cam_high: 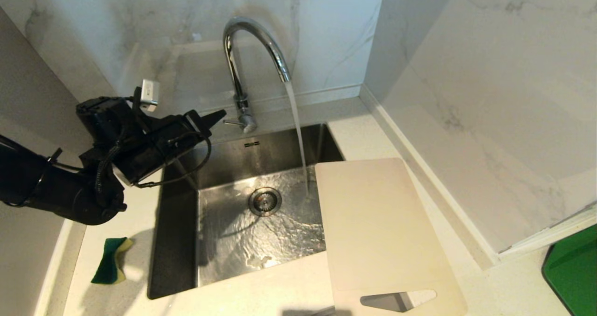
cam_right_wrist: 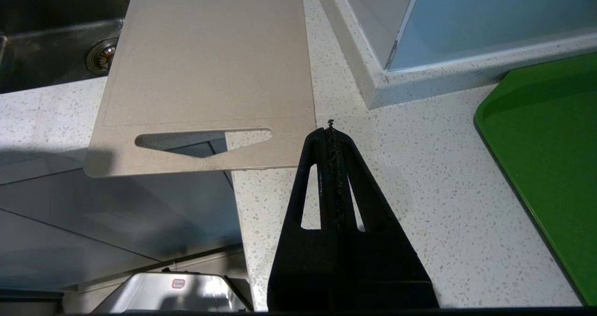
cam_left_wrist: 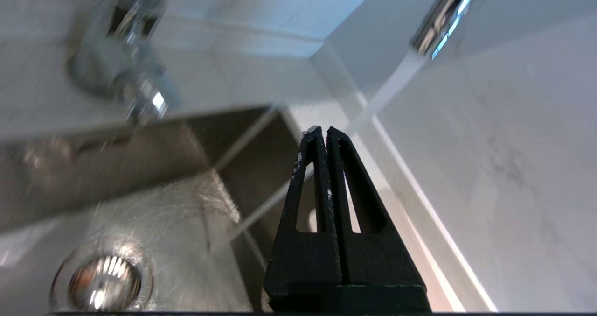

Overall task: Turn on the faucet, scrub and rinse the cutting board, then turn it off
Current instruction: Turn off the tap

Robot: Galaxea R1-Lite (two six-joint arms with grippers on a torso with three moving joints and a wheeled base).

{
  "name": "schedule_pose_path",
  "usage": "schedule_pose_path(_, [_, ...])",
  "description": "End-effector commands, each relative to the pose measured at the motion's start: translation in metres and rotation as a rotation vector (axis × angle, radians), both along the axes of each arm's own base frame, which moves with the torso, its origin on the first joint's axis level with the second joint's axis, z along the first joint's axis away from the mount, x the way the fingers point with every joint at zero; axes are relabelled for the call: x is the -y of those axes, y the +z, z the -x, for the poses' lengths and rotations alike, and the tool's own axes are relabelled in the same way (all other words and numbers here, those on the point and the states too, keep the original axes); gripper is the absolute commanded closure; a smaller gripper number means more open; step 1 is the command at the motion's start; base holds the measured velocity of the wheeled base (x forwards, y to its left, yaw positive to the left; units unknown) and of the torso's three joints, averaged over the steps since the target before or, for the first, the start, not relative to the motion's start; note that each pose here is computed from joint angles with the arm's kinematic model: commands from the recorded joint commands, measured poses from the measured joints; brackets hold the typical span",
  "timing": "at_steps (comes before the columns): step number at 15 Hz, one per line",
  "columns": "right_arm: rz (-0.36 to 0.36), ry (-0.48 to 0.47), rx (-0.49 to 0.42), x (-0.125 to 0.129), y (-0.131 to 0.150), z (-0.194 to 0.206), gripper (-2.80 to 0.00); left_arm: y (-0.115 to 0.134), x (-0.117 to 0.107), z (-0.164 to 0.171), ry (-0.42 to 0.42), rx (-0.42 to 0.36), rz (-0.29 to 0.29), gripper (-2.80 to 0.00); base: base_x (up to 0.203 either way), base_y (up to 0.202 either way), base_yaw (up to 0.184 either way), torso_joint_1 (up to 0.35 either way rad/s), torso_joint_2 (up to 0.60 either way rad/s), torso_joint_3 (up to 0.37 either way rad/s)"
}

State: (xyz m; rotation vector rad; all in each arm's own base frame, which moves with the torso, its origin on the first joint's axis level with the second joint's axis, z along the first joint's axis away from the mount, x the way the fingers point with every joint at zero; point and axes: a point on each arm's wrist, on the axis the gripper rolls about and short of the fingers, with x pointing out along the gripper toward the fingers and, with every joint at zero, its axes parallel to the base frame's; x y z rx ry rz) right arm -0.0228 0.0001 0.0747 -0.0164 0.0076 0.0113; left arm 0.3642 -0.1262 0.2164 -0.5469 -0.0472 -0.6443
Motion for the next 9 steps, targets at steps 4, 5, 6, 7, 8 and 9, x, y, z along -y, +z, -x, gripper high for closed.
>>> schedule_pose_path(4, [0.0,0.001,-0.001,0.0,0.0,0.0,0.0,-0.027,0.028,-0.04,-0.013,0.047,-0.061,0.0,0.0,0.0,0.0,0.0,0.0,0.0])
schedule_pose_path(5, [0.0,0.001,0.0,0.0,0.0,0.0,0.0,-0.033,0.031,-0.047,-0.005,0.065,-0.091,0.0,0.0,0.0,0.0,0.0,0.0,0.0])
schedule_pose_path(6, [0.0,0.001,-0.002,0.0,0.0,0.0,0.0,-0.032,0.033,-0.052,0.0,0.089,-0.096,0.0,0.0,0.0,0.0,0.0,0.0,0.0])
schedule_pose_path(7, [0.0,0.001,0.0,0.0,0.0,0.0,0.0,-0.032,0.036,-0.057,0.003,0.106,-0.094,0.0,0.0,0.0,0.0,0.0,0.0,0.0])
schedule_pose_path(8, [0.0,0.002,-0.002,0.0,0.0,0.0,0.0,-0.032,0.037,-0.061,0.005,0.115,-0.094,0.0,0.0,0.0,0.0,0.0,0.0,0.0])
schedule_pose_path(9, [0.0,0.001,-0.002,0.0,0.0,0.0,0.0,-0.032,0.038,-0.062,0.006,0.119,-0.093,0.0,0.0,0.0,0.0,0.0,0.0,0.0])
